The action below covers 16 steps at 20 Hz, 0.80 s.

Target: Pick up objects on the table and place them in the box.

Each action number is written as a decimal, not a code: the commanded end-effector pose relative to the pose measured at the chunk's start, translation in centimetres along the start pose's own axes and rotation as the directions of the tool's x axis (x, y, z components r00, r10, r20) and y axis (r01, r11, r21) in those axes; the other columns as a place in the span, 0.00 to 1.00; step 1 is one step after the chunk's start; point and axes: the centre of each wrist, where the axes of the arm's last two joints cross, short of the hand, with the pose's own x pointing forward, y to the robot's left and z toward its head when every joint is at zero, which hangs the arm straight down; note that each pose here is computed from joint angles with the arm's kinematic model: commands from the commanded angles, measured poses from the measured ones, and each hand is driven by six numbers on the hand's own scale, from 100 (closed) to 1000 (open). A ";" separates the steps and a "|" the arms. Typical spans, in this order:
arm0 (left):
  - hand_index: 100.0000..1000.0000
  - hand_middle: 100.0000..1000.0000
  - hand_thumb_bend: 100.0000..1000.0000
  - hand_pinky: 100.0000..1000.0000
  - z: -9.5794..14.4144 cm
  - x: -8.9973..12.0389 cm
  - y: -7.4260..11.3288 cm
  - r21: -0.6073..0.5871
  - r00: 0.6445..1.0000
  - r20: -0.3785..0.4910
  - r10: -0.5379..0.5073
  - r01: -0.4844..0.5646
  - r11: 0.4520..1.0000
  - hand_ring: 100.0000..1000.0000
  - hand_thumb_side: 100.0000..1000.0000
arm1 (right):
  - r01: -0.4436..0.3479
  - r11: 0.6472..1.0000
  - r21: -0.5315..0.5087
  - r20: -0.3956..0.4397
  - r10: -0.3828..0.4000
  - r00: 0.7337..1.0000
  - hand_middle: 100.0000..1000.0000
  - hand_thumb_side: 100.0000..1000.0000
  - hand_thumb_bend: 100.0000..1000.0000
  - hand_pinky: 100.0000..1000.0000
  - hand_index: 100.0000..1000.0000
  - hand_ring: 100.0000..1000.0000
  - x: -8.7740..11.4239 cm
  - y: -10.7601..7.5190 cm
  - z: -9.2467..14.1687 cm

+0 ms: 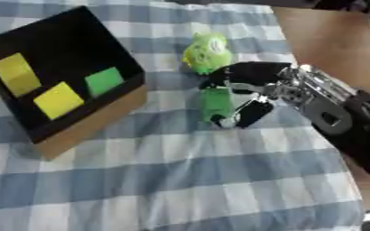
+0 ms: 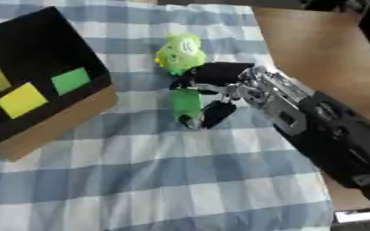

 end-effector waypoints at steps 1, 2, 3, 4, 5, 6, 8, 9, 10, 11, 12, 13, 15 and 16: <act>0.79 0.76 0.52 0.73 -0.5 0.4 0.2 -0.004 1.000 0.021 0.000 0.000 1.000 0.90 0.58 | 0.010 1.000 -0.029 0.001 -0.010 1.000 0.57 0.51 0.03 0.93 0.84 0.92 -0.1 -0.9 0.5; 0.79 0.76 0.52 0.73 -0.5 0.4 0.3 -0.004 1.000 0.021 0.000 0.000 1.000 0.90 0.58 | 0.018 0.999 -0.035 0.004 -0.017 1.000 0.54 0.49 0.02 0.92 0.81 0.91 -0.1 -1.0 0.6; 0.79 0.76 0.52 0.73 -0.5 0.4 0.3 -0.004 1.000 0.021 0.000 0.001 1.000 0.90 0.58 | 0.024 0.999 -0.040 0.007 -0.024 1.000 0.53 0.48 0.02 0.92 0.80 0.90 0.0 -1.1 0.6; 0.79 0.76 0.52 0.73 -0.5 0.4 0.3 -0.004 1.000 0.021 0.000 0.001 1.000 0.90 0.57 | 0.028 0.999 -0.040 0.008 -0.028 1.000 0.52 0.45 0.05 0.91 0.79 0.89 0.1 -1.1 0.7; 0.79 0.76 0.52 0.73 -0.5 0.4 0.3 -0.004 1.000 0.021 -0.001 0.001 1.000 0.90 0.57 | 0.030 0.999 -0.039 0.008 -0.030 1.000 0.49 0.42 0.07 0.90 0.77 0.88 0.1 -1.1 0.7; 0.79 0.76 0.52 0.73 -0.5 0.4 0.2 -0.003 1.000 0.021 -0.001 0.001 1.000 0.90 0.57 | 0.033 0.999 -0.039 0.008 -0.033 0.999 0.47 0.39 0.07 0.90 0.76 0.86 0.1 -1.1 0.7; 0.79 0.76 0.52 0.73 -0.5 0.4 0.2 -0.003 1.000 0.020 0.000 0.000 1.000 0.90 0.58 | 0.041 0.998 -0.041 0.007 -0.041 0.999 0.43 0.33 0.07 0.89 0.72 0.82 0.1 -1.1 0.7; 0.79 0.76 0.52 0.73 -0.5 0.4 0.2 -0.004 1.000 0.019 0.000 0.000 1.000 0.90 0.58 | 0.046 0.998 -0.045 0.007 -0.046 0.999 0.42 0.32 0.07 0.88 0.71 0.82 0.1 -1.2 0.7; 0.79 0.76 0.51 0.73 -0.5 0.4 0.2 -0.004 1.000 0.018 0.000 0.000 1.000 0.90 0.58 | 0.051 0.997 -0.051 0.008 -0.051 0.999 0.41 0.29 0.05 0.88 0.69 0.80 0.1 -1.3 0.7; 0.79 0.76 0.52 0.73 -0.5 0.4 0.2 -0.004 1.000 0.017 0.000 0.000 1.000 0.90 0.58 | 0.056 0.997 -0.060 0.010 -0.056 0.998 0.39 0.27 0.03 0.87 0.67 0.78 0.2 -1.4 0.8; 0.79 0.76 0.51 0.73 -0.5 0.4 0.2 -0.004 1.000 0.017 0.000 0.000 1.000 0.90 0.58 | 0.062 0.995 -0.072 0.013 -0.061 0.998 0.38 0.25 0.01 0.87 0.67 0.77 0.2 -1.6 0.9; 0.79 0.76 0.51 0.73 -0.5 0.4 0.2 -0.004 1.000 0.017 0.000 0.000 1.000 0.90 0.58 | 0.067 0.994 -0.083 0.017 -0.066 0.998 0.38 0.23 0.00 0.87 0.67 0.77 0.3 -1.9 1.0; 0.79 0.76 0.51 0.73 -0.5 0.4 0.2 -0.005 1.000 0.016 -0.001 0.001 1.000 0.90 0.58 | 0.075 0.991 -0.107 0.023 -0.073 0.997 0.38 0.21 0.00 0.87 0.66 0.77 0.4 -2.5 1.3; 0.79 0.76 0.51 0.73 -0.4 0.4 0.2 -0.005 1.000 0.015 -0.001 0.001 1.000 0.90 0.58 | 0.078 0.990 -0.120 0.028 -0.075 0.997 0.37 0.16 0.00 0.86 0.66 0.76 0.4 -2.9 1.5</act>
